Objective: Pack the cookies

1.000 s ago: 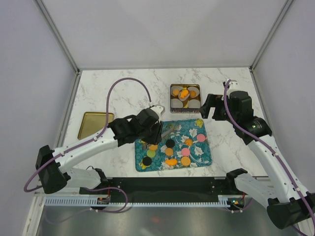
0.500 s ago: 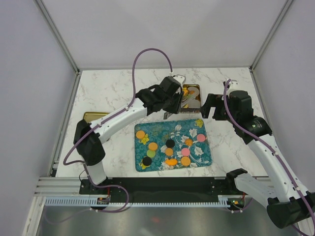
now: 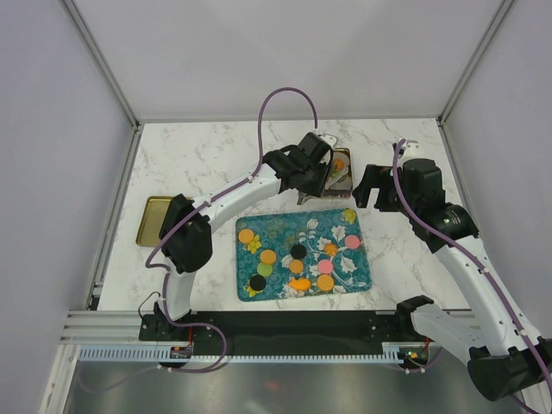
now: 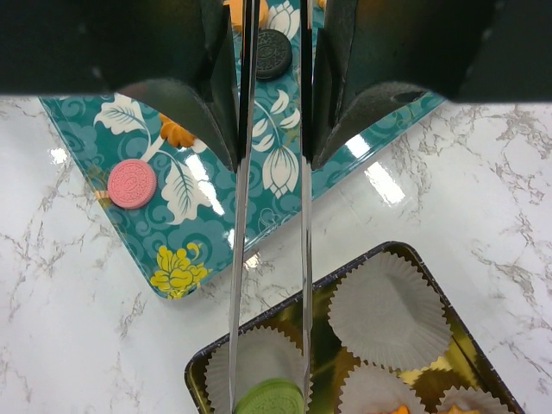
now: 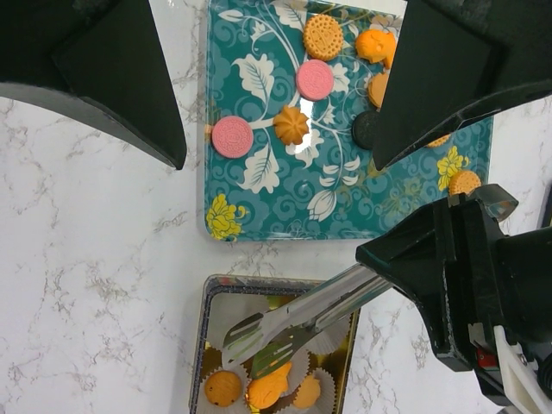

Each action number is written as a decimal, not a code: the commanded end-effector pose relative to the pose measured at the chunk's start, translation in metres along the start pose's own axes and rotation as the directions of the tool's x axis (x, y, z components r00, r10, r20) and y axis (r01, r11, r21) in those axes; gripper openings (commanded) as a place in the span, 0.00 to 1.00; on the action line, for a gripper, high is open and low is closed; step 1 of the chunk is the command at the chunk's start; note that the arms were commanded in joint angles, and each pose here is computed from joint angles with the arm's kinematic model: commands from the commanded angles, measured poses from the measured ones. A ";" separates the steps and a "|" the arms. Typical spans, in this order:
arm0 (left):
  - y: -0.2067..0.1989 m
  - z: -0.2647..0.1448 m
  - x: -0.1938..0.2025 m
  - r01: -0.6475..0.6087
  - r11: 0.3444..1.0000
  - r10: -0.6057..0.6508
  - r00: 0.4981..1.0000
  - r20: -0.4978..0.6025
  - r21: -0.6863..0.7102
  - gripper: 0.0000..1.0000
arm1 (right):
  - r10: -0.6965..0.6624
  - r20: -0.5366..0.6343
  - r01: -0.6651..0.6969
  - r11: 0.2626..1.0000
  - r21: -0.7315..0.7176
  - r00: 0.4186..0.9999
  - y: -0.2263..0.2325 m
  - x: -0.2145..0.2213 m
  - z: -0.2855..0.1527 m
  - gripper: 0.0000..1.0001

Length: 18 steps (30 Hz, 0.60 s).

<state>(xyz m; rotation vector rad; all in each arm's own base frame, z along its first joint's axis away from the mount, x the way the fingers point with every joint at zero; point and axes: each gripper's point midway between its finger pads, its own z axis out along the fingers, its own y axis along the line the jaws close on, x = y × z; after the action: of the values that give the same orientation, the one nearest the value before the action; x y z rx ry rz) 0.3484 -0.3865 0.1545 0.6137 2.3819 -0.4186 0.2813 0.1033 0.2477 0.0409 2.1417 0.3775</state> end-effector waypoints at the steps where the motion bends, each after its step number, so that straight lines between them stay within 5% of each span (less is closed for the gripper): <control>1: -0.007 -0.006 -0.026 -0.036 0.999 0.034 0.997 0.070 0.034 0.40 | -0.012 0.050 0.012 1.000 0.003 0.999 0.001 -0.015 -0.010 0.98; 18: -0.005 0.003 -0.015 -0.041 0.999 0.040 0.998 0.040 0.027 0.48 | -0.011 0.049 0.011 1.000 0.000 0.999 0.001 -0.015 -0.010 0.98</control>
<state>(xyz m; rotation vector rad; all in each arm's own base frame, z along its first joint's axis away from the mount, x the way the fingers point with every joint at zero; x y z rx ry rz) 0.3495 -0.3883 0.1484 0.6262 2.3900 -0.4175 0.2798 0.1028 0.2466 0.0406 2.1485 0.3754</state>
